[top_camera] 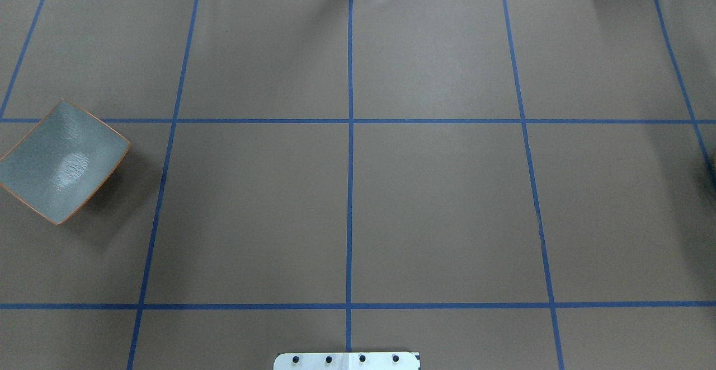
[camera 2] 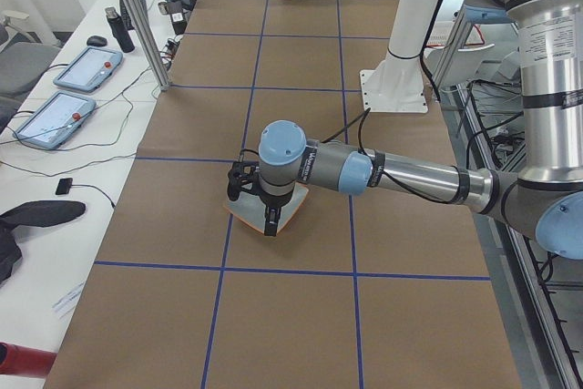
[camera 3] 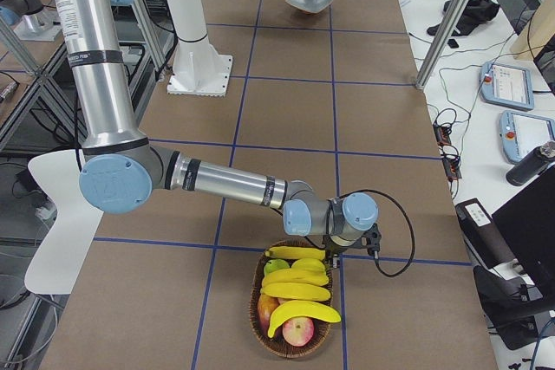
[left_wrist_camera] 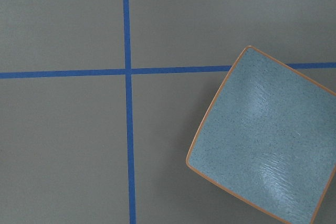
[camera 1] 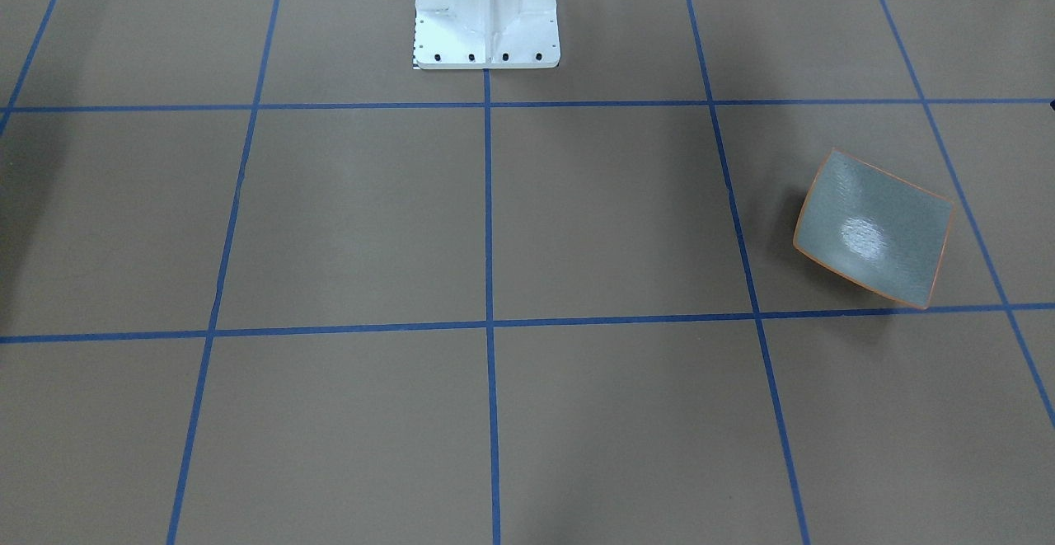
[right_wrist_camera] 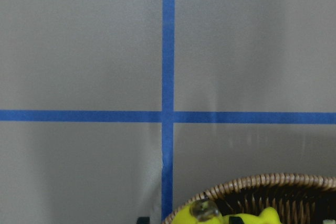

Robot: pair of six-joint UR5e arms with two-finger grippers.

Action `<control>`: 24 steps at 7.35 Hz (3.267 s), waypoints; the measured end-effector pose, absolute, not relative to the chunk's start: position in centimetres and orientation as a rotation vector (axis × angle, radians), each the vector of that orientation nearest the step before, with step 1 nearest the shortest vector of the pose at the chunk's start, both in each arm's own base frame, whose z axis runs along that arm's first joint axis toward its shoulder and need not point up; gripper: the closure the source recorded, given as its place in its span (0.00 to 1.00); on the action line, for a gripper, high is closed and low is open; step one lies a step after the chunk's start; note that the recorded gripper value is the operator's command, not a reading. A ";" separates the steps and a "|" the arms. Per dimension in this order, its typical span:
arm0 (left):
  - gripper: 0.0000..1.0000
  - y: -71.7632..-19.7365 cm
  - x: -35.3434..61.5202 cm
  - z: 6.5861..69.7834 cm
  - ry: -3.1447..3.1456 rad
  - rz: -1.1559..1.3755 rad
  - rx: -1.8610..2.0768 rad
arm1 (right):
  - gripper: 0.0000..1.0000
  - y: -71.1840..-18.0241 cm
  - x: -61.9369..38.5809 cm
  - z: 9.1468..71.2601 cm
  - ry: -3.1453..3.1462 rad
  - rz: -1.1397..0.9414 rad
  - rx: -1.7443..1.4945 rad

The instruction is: Transfer all bananas from basket to plate

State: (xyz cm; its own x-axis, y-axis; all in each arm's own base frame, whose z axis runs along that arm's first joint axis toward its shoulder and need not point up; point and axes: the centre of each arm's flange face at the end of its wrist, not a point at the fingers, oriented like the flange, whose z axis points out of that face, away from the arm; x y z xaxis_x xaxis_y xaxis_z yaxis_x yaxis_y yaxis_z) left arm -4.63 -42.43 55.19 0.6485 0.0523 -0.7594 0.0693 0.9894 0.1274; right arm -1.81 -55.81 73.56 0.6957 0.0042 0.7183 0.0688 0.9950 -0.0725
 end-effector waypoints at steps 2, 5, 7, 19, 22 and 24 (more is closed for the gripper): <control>0.00 -42.4 -4.7 55.1 0.866 -0.009 0.152 | 1.00 -55.8 -1.8 73.5 -0.801 -0.038 -0.094; 0.00 -42.3 -4.7 54.4 0.867 -0.007 0.164 | 1.00 -56.1 -1.8 72.6 -0.804 -0.057 -0.073; 0.00 -42.3 -4.8 54.2 0.867 -0.006 0.168 | 1.00 -55.7 -1.7 71.3 -0.816 -0.068 -0.047; 0.00 -42.8 -4.4 54.1 0.867 0.003 0.169 | 1.00 -56.1 0.9 66.9 -0.961 0.010 -0.049; 0.00 -44.3 -4.0 52.7 0.887 -0.048 0.158 | 1.00 -58.0 -0.3 60.6 -1.084 0.130 -0.095; 0.00 -46.5 -2.2 49.6 0.956 -0.099 0.131 | 1.00 -59.6 -2.9 54.1 -1.135 0.197 -0.130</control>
State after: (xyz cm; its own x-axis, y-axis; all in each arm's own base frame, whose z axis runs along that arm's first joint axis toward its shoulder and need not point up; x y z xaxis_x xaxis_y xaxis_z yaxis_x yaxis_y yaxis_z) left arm -2.20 -46.50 49.61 0.5734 -0.0264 -0.8189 0.1421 0.9875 0.0677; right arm -2.85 -59.63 54.12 0.4078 0.2216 0.8858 -0.0894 0.9751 -0.2028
